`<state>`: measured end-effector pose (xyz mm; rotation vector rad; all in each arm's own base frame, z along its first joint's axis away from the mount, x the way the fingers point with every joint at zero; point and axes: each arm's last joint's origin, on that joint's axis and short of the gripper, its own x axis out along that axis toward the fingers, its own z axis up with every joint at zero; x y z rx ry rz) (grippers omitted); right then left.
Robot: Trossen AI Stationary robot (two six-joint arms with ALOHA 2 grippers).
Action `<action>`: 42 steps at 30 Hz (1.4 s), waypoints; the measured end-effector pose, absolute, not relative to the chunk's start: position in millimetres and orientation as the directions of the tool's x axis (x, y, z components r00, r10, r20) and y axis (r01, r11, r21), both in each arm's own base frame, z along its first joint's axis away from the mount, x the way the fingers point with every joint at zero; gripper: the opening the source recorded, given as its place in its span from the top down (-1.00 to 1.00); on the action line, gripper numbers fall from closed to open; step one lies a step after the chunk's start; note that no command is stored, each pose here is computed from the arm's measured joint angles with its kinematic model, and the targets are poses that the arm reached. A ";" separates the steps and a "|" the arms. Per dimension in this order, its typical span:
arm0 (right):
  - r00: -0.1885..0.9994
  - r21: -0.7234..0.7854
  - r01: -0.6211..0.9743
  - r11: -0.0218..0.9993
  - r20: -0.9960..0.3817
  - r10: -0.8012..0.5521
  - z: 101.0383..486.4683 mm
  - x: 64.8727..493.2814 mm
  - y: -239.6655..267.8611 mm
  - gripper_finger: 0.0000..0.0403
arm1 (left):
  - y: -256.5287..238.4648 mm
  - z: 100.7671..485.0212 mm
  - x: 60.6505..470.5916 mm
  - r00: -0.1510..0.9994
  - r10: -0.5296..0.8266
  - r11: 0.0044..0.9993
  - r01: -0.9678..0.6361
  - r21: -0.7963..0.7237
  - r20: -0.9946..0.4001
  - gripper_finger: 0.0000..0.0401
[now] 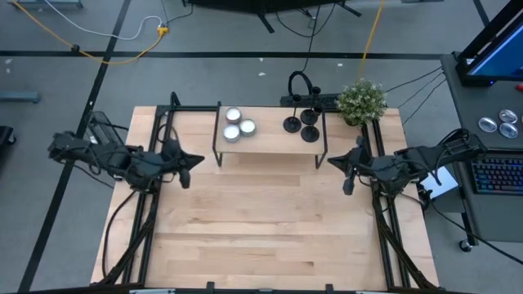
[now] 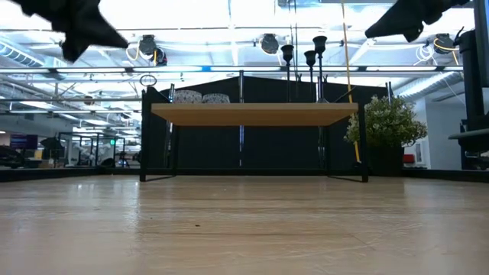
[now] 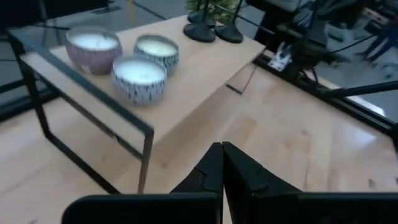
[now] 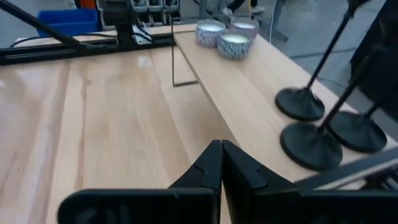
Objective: Pick & Place candle stick holders
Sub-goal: Return to Home Position
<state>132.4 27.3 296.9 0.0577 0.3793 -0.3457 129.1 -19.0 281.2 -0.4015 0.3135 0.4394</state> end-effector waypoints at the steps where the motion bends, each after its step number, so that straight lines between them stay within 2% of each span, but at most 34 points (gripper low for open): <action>1: 0.868 -0.001 0.347 0.938 -0.379 -0.321 296.3 131.4 27.0 1.00 | -18.7 273.8 125.2 0.869 0.338 0.831 -0.456 -0.318 -0.361 0.99; 9: 0.849 0.005 0.362 0.932 -0.415 -0.327 292.8 126.0 25.2 1.00 | -18.1 230.7 100.2 0.964 0.194 0.884 -0.252 -0.393 -0.182 0.99; 15: 0.842 -0.011 0.360 0.933 -0.427 -0.330 291.6 123.9 24.5 1.00 | -18.9 209.0 89.5 0.996 0.061 0.923 -0.080 -0.377 -0.061 0.99; 20: 0.831 0.084 0.408 0.909 -0.447 -0.331 289.8 118.5 22.7 1.00 | -18.6 199.1 83.8 1.000 0.002 0.943 -0.007 -0.333 -0.015 0.97; 24: 0.846 0.138 0.376 0.916 -0.455 -0.279 291.1 109.3 20.9 1.00 | -19.6 198.4 83.3 0.999 -0.040 0.965 0.035 -0.262 -0.012 0.98; 29: 0.883 0.200 0.349 0.916 -0.398 -0.249 293.6 93.0 15.8 1.00 | -19.8 196.2 83.3 0.998 -0.048 0.976 0.039 -0.215 -0.034 0.96; 32: 0.920 0.222 0.313 0.924 -0.313 -0.236 282.8 89.3 14.5 1.00 | -19.8 194.4 83.2 0.998 -0.047 0.979 0.035 -0.203 -0.053 0.98; 36: 0.955 0.268 0.259 0.928 -0.212 -0.206 250.3 91.3 15.8 1.00 | -20.0 193.2 83.2 0.997 -0.054 0.979 0.040 -0.200 -0.064 0.97; 42: 0.979 0.371 0.190 0.909 -0.146 -0.144 204.8 88.2 16.2 1.00 | -20.0 192.2 83.1 0.996 -0.056 0.979 0.040 -0.198 -0.074 0.93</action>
